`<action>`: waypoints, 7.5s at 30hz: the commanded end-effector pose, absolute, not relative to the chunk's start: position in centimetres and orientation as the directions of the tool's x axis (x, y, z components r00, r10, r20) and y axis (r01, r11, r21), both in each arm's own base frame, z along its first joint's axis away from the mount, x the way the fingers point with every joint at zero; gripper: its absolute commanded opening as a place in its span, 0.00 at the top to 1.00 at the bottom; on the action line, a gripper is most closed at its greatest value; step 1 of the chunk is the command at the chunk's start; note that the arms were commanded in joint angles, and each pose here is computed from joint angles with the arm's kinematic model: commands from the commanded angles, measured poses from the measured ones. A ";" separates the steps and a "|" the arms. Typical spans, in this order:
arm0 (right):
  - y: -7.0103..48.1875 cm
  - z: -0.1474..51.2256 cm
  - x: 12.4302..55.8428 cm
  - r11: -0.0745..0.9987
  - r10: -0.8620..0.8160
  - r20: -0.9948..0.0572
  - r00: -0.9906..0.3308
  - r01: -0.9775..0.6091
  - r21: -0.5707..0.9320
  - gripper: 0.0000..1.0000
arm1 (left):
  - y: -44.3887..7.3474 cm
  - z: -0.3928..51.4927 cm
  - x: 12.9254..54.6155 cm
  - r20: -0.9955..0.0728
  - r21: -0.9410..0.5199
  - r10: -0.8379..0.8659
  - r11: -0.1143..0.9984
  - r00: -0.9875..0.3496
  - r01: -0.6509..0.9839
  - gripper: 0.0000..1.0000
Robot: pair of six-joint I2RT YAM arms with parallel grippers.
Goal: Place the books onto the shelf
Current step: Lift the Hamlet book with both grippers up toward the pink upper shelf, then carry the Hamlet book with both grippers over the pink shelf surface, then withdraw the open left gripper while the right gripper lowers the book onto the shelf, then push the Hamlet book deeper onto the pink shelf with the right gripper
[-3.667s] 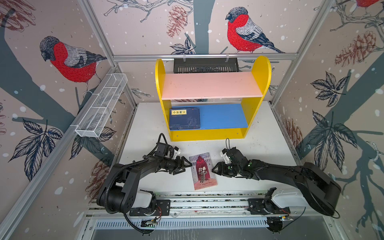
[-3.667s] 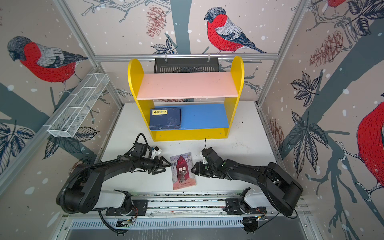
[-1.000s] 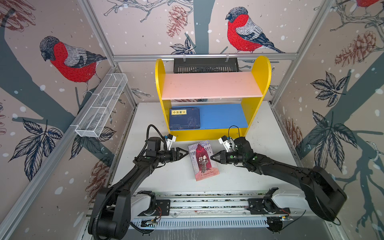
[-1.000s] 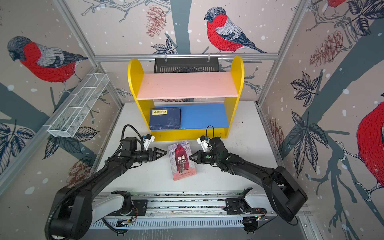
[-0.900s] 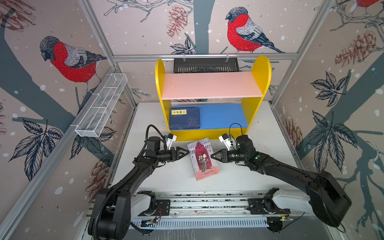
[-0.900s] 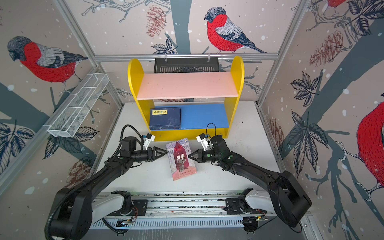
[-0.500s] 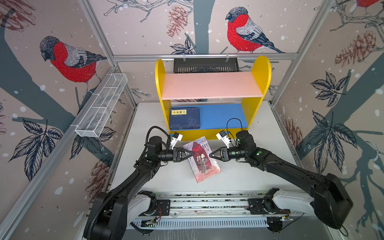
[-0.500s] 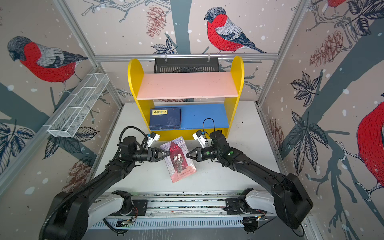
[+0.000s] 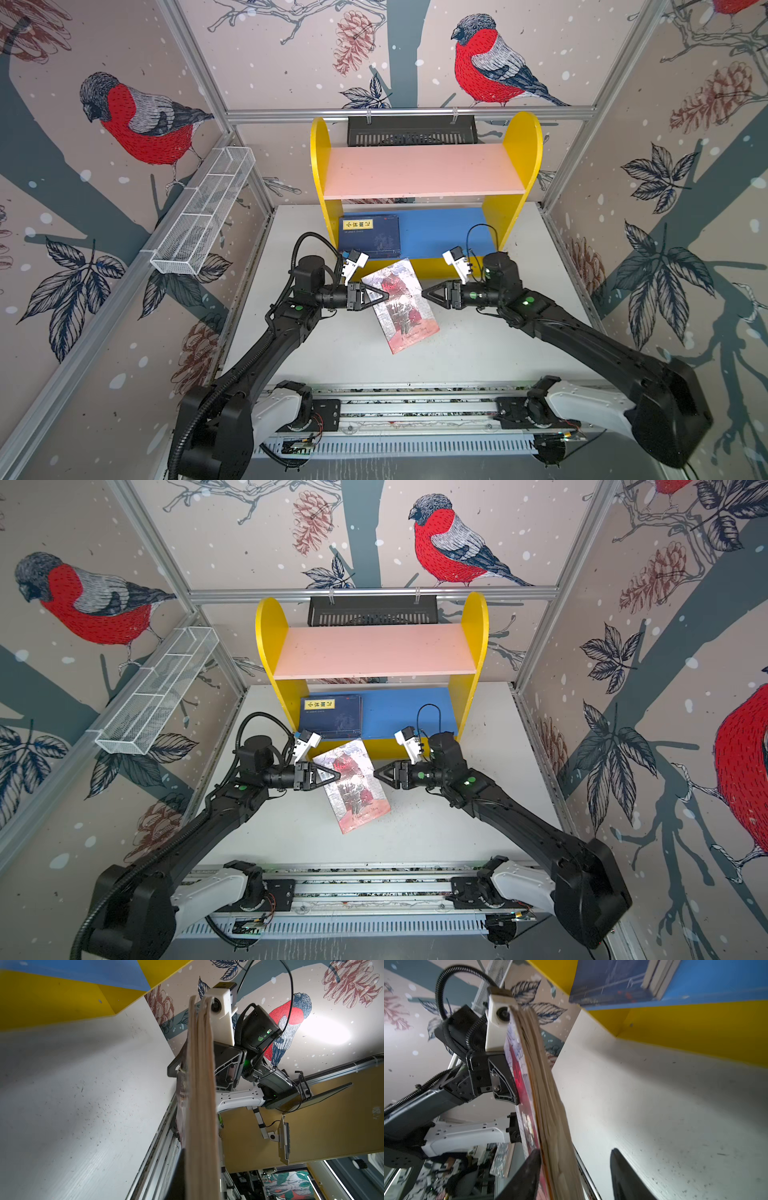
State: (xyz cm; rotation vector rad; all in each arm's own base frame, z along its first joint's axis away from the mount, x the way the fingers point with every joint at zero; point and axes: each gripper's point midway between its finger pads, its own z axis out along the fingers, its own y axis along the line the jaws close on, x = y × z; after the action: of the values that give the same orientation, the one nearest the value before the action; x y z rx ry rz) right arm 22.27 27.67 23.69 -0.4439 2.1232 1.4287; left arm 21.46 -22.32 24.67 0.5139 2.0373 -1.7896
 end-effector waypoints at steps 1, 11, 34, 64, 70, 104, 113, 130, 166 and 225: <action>25.0 27.0 23.5 0.408 0.212 -0.653 -0.727 -0.542 0.735 0.35 | -22.2 25.6 21.3 -0.591 -0.794 0.058 0.133 -0.805 0.593 1.00; 21.8 35.0 18.8 0.251 0.412 -0.725 -0.552 -0.696 0.673 0.34 | -22.3 37.5 22.3 -0.797 -0.604 -0.066 0.069 -0.601 0.794 1.00; 33.6 43.2 18.8 0.074 0.452 -0.773 -0.445 -0.845 0.530 0.29 | -19.0 50.0 25.8 -0.644 -0.651 -0.493 -0.050 -0.586 0.758 1.00; 27.7 46.9 24.7 0.121 0.292 -0.820 -0.493 -0.831 0.543 1.00 | -19.4 48.4 24.6 -0.796 -0.543 -0.356 0.059 -0.490 0.838 0.37; 26.3 47.2 24.1 0.102 0.230 -0.836 -0.499 -0.842 0.530 1.00 | -19.7 49.2 22.9 -0.828 -0.500 -0.304 0.018 -0.472 0.866 0.32; 28.3 46.9 24.2 -0.021 0.025 -0.827 -0.562 -0.827 0.561 0.92 | -20.7 48.3 23.8 -0.788 -0.580 -0.183 -0.097 -0.588 0.809 0.89; 27.8 47.5 26.0 0.023 0.116 -0.815 -0.568 -0.818 0.574 0.59 | -19.5 49.2 26.0 -0.751 -0.621 -0.254 -0.042 -0.609 0.783 1.00; 28.6 48.9 25.8 -0.018 0.177 -0.805 -0.567 -0.819 0.573 0.82 | -19.1 48.6 27.5 -0.720 -0.657 -0.287 -0.009 -0.632 0.754 1.00; 32.1 48.9 38.7 0.167 0.179 -0.654 -0.735 -0.632 0.756 0.99 | -12.4 54.4 29.8 -0.857 -0.466 -0.388 0.302 -0.340 0.832 0.34; 31.6 47.7 37.1 0.207 0.245 -0.465 -0.850 -0.423 0.882 0.82 | -12.5 53.4 30.2 -0.825 -0.511 -0.403 0.228 -0.397 0.829 0.28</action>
State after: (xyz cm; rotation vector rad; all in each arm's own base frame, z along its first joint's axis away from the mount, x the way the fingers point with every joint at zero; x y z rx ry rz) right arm 36.95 31.51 46.62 -0.1570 2.0170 1.6880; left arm 30.82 -12.49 52.67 0.3991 1.4487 -1.4399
